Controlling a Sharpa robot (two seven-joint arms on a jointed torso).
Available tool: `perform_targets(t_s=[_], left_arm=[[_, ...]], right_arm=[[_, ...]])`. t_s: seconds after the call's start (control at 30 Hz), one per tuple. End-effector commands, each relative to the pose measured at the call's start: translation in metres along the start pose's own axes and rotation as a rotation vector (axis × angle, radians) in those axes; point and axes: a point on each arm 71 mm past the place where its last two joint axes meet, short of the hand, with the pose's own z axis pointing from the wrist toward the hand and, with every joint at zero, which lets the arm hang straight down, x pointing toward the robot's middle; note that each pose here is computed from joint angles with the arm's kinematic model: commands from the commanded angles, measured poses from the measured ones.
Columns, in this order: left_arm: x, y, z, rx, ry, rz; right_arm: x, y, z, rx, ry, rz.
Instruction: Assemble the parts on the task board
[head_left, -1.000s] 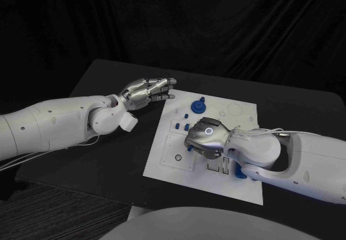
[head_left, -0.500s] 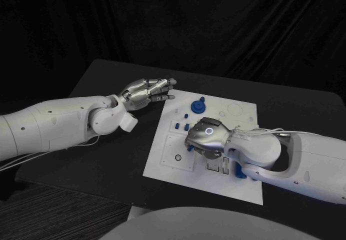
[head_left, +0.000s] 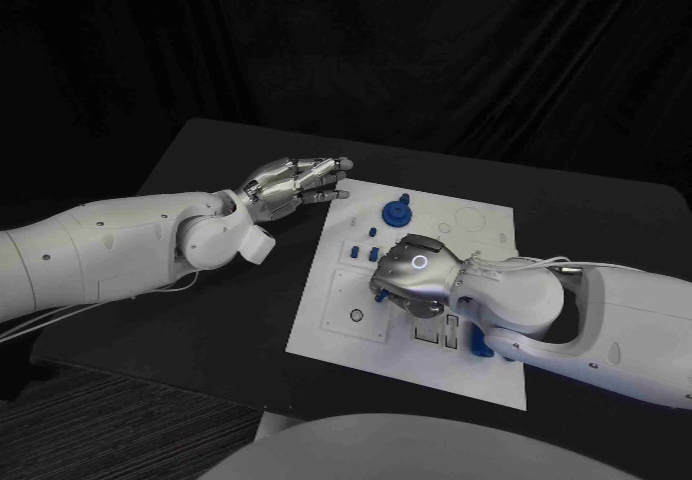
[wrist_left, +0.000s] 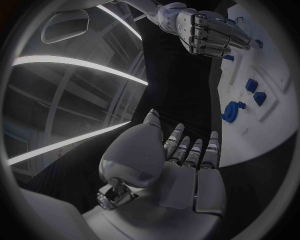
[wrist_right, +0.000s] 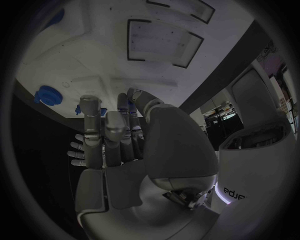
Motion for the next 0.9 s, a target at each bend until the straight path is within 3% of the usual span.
perform_targets(t_s=[0.03,0.9], left_arm=[[0.0015,-0.0003,0.0005,0.011,0.010,-0.012],[0.0018,0.0003,0.0004,0.009,0.013,-0.014]], right_arm=[[-0.0026,0.0002,-0.0002,0.016,-0.038,-0.003],[-0.0024,-0.0006,0.0013,0.037,-0.029,-0.005]])
